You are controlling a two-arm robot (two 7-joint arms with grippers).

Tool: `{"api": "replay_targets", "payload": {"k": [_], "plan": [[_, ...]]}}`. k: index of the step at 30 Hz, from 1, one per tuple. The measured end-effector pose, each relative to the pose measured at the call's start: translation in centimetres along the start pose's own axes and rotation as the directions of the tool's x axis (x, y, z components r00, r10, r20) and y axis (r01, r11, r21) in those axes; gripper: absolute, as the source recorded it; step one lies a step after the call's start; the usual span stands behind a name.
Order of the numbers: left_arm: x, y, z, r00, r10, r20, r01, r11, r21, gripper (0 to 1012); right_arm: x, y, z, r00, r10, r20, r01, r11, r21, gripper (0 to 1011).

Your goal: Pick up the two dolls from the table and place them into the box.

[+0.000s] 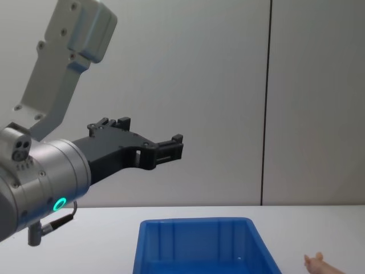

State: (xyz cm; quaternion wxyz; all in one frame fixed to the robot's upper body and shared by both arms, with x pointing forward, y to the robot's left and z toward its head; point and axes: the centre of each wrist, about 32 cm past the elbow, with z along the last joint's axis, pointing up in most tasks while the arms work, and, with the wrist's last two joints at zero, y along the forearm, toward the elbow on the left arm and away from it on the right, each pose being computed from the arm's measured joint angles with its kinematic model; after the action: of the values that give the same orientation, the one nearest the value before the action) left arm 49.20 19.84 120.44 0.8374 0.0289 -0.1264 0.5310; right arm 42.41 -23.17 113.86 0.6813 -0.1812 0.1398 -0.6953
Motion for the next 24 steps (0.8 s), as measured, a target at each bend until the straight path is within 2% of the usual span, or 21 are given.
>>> {"api": "replay_targets", "payload": {"k": [2, 6, 8, 20, 24], "plan": [[0.00, 0.00, 0.00, 1.0000, 0.000, 0.000, 0.000, 1.0000, 0.000, 1001, -0.06, 0.12, -0.01, 1.000, 0.000, -0.002, 0.000, 1.000, -0.004, 923], [0.00, 0.00, 0.00, 1.0000, 0.000, 0.000, 0.000, 1.0000, 0.000, 1001, -0.19, 0.40, -0.04, 1.000, 0.001, -0.006, -0.001, 1.000, -0.013, 791], [0.00, 0.00, 0.00, 1.0000, 0.000, 0.000, 0.000, 1.0000, 0.000, 1001, -0.23, 0.47, -0.05, 1.000, 0.001, -0.008, -0.001, 1.000, -0.015, 756], [0.00, 0.00, 0.00, 1.0000, 0.000, 0.000, 0.000, 1.0000, 0.000, 1001, -0.42, 0.82, -0.10, 1.000, 0.003, -0.014, -0.003, 1.000, -0.026, 362], [0.00, 0.00, 0.00, 1.0000, 0.000, 0.000, 0.000, 1.0000, 0.000, 1001, -0.41, 0.84, -0.06, 1.000, 0.002, -0.014, -0.003, 1.000, -0.022, 331]]}}
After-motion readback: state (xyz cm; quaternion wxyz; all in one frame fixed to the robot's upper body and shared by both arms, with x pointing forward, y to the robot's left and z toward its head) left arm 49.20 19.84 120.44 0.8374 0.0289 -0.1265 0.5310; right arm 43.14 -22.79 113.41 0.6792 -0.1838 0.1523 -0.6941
